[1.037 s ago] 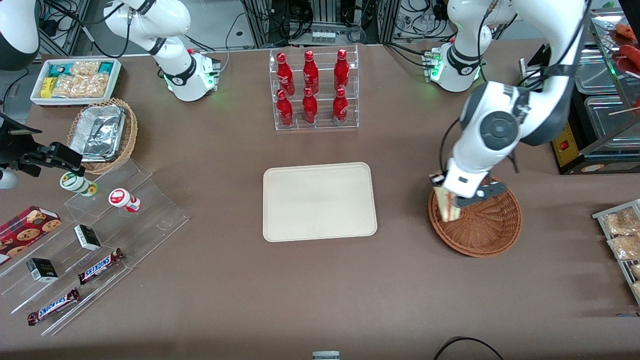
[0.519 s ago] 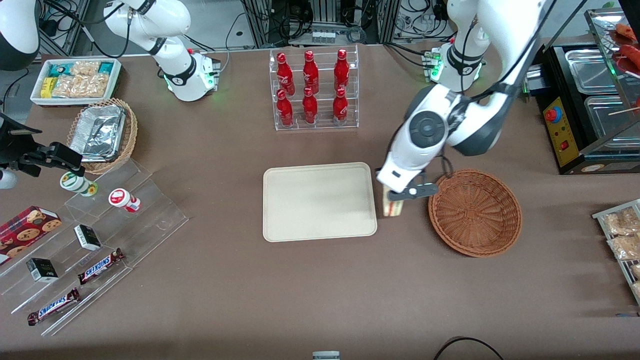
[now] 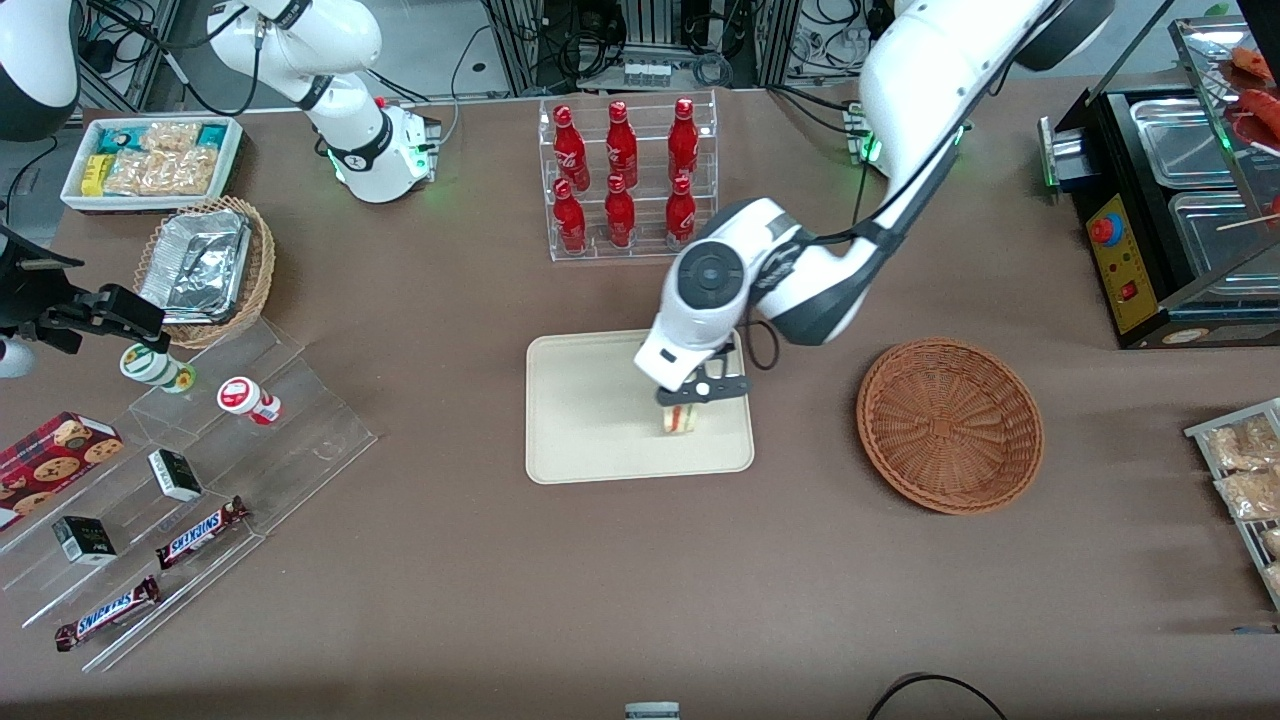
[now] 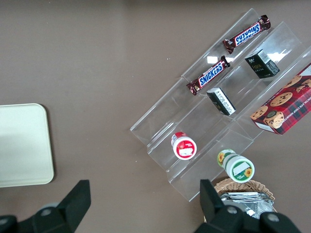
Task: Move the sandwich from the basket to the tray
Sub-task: 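Lift the sandwich and carry it over the cream tray, then lower the sandwich onto the tray and open the left gripper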
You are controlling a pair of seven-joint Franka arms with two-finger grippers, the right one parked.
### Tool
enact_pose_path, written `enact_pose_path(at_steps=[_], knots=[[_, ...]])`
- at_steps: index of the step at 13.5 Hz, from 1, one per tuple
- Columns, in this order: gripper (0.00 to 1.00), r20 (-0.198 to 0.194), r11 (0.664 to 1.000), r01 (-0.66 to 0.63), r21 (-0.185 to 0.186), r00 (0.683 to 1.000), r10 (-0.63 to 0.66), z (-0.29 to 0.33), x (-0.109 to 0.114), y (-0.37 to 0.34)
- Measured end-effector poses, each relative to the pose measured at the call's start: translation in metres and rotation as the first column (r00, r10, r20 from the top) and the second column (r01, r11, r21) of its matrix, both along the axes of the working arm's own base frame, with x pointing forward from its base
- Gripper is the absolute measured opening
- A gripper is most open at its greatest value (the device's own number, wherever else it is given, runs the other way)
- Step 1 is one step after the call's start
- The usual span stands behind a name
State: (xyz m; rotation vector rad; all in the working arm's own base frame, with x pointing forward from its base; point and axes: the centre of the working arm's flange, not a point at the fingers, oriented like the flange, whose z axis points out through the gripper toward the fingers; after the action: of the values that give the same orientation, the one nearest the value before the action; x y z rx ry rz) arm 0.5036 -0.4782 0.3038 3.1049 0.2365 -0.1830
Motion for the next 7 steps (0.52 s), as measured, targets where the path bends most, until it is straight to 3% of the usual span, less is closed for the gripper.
enact_pose_path(at_steps=[7], knots=[[0.17,0.029,0.997,-0.055,0.046,0.998,0.054,-0.043,-0.011,-0.055]])
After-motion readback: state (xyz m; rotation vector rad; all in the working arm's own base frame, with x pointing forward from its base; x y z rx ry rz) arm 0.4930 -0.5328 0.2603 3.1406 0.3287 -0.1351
